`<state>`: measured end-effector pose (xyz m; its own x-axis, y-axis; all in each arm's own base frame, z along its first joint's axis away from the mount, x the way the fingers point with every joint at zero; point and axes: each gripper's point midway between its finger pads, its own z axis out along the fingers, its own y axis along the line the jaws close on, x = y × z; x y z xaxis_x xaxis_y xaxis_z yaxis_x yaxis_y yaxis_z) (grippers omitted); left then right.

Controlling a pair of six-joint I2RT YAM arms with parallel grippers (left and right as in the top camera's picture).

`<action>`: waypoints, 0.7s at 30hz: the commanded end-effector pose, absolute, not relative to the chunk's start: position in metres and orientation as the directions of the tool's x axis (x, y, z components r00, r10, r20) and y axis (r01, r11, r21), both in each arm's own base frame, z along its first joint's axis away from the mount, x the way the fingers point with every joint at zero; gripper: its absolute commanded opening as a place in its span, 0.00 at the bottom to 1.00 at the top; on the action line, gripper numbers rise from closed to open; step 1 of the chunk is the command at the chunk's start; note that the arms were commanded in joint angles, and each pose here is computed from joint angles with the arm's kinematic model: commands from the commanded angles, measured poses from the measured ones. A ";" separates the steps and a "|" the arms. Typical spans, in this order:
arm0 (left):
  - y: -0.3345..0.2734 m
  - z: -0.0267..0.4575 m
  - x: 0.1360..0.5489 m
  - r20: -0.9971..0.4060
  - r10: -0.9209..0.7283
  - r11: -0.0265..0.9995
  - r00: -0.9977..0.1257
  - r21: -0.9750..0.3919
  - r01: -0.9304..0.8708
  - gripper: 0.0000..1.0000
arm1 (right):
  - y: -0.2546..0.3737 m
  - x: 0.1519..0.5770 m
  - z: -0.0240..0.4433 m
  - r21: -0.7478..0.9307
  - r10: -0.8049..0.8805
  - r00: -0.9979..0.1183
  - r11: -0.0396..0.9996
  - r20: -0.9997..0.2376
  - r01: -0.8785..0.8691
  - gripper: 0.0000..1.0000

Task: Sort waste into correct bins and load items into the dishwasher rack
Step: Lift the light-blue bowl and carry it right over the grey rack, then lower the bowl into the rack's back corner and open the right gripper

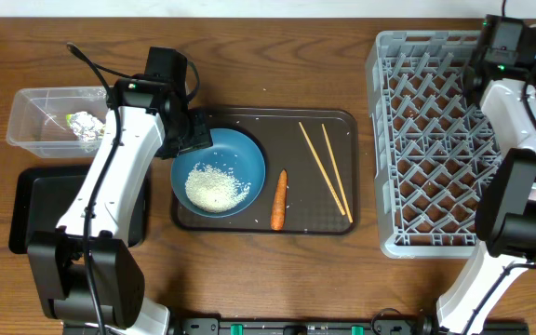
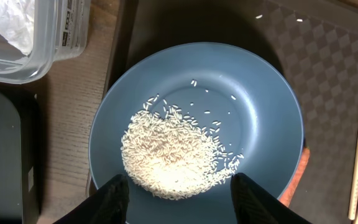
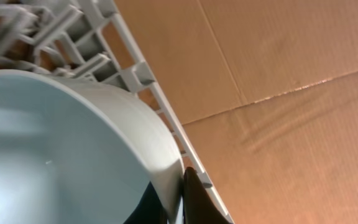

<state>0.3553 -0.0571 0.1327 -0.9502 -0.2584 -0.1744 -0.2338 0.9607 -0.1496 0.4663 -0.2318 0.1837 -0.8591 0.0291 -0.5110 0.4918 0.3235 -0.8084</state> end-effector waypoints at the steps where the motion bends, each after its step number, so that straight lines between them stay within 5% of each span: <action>1: -0.055 0.142 0.356 -0.203 -0.259 0.961 -0.944 -0.149 -0.232 0.54 | -0.217 0.480 0.163 -0.804 0.000 -0.872 0.387 -0.489 0.451 0.06; 4: -0.055 0.142 0.356 -0.203 -0.259 0.961 -0.944 -0.149 -0.232 0.54 | -0.211 0.479 0.160 -0.816 -0.008 -0.887 0.395 -0.462 0.422 0.14; 6: -0.055 0.142 0.356 -0.203 -0.259 0.961 -0.944 -0.149 -0.231 0.54 | -0.205 0.478 0.154 -0.822 -0.017 -0.902 0.419 -0.431 0.385 0.32; 8: -0.055 0.142 0.356 -0.203 -0.259 0.961 -0.944 -0.149 -0.231 0.54 | -0.195 0.478 0.143 -0.821 -0.036 -0.922 0.470 -0.386 0.325 0.81; 9: -0.055 0.142 0.356 -0.203 -0.259 0.961 -0.944 -0.149 -0.231 0.54 | -0.189 0.479 0.137 -0.816 -0.047 -0.930 0.498 -0.364 0.294 0.95; 16: -0.055 0.142 0.354 -0.197 -0.258 0.962 -0.946 -0.146 -0.232 0.54 | -0.150 0.470 0.108 -0.688 -0.027 -0.943 0.690 -0.332 0.223 0.99; 21: -0.054 0.141 0.350 -0.180 -0.257 0.962 -0.949 -0.139 -0.234 0.54 | -0.120 0.477 0.137 -0.528 -0.034 -0.898 0.818 -0.439 0.227 0.99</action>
<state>0.3507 -0.0565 0.1317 -0.9533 -0.2580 -0.1570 -0.2366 0.9610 -0.1429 0.4566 -0.1621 0.1241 -0.9518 -0.0232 -0.3058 0.2187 0.6477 -0.7298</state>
